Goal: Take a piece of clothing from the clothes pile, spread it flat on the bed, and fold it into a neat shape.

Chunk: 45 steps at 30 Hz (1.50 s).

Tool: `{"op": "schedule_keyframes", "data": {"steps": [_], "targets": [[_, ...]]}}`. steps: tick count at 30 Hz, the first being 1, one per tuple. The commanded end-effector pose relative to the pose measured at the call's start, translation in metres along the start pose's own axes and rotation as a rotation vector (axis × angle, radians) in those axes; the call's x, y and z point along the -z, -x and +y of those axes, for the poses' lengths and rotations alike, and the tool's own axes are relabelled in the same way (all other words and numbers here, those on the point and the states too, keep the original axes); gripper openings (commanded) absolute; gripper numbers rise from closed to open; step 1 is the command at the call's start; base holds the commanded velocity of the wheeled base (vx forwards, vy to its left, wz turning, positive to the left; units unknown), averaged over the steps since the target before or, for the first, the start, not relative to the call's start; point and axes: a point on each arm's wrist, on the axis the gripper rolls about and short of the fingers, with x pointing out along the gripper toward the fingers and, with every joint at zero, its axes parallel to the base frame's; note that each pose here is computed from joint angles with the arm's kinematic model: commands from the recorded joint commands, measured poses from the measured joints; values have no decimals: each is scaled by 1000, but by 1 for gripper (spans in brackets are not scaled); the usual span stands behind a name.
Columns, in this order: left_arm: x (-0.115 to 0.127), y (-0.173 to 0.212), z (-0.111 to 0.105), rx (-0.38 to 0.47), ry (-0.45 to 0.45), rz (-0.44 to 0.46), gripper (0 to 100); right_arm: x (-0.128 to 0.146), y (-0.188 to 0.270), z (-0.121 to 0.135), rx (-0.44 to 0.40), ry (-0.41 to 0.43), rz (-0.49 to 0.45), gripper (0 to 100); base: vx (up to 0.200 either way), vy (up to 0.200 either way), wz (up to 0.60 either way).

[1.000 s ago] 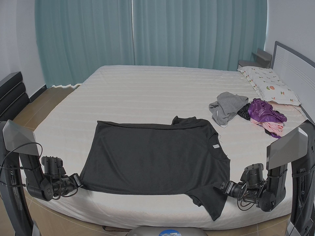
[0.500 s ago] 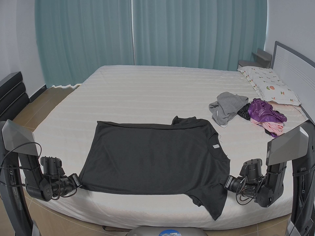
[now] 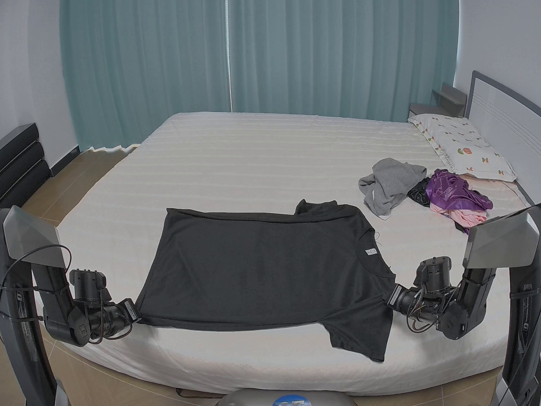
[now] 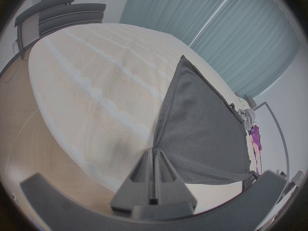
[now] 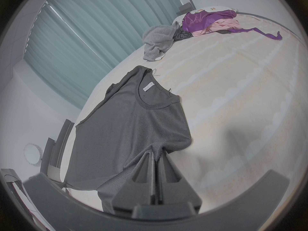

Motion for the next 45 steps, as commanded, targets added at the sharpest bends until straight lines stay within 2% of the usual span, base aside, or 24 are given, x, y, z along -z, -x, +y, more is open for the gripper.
{"op": "schedule_keyframes", "data": {"steps": [1,7,8,12,15,17,20,21,28,35,42,43,45], "targets": [[0,0,0,0,0,-1,0,-7,-10,6,-11,15,-7,0,0,0,0],[0,0,0,0,0,-1,0,-4,-16,3,-8,75,9,0,0,0,0],[0,0,0,0,0,-1,0,0,-16,1,-6,105,17,100,0,0,0],[0,0,0,-1,0,-2,0,0,-13,0,-4,120,17,100,0,0,0],[0,0,0,0,-1,-1,0,-2,-2,-2,-36,148,0,100,0,0,0],[0,0,0,-1,1,-2,0,3,12,-8,-76,187,37,100,0,0,0],[0,0,0,-1,1,-2,0,3,12,-8,-76,187,37,100,0,0,0],[-1,0,0,0,1,-3,0,16,25,-17,-94,249,114,100,0,0,0],[0,0,-1,0,0,-2,0,27,27,-22,-151,245,179,100,0,0,0],[-1,0,0,0,1,-3,0,37,15,-20,-170,259,217,100,0,0,0],[-1,0,0,0,0,-3,0,35,5,-18,-188,254,196,100,0,0,0],[-1,0,0,0,1,-3,0,35,6,-17,-188,255,195,0,0,0,0],[-1,0,0,0,1,-3,0,35,8,-18,-187,253,195,0,0,0,0]]}}
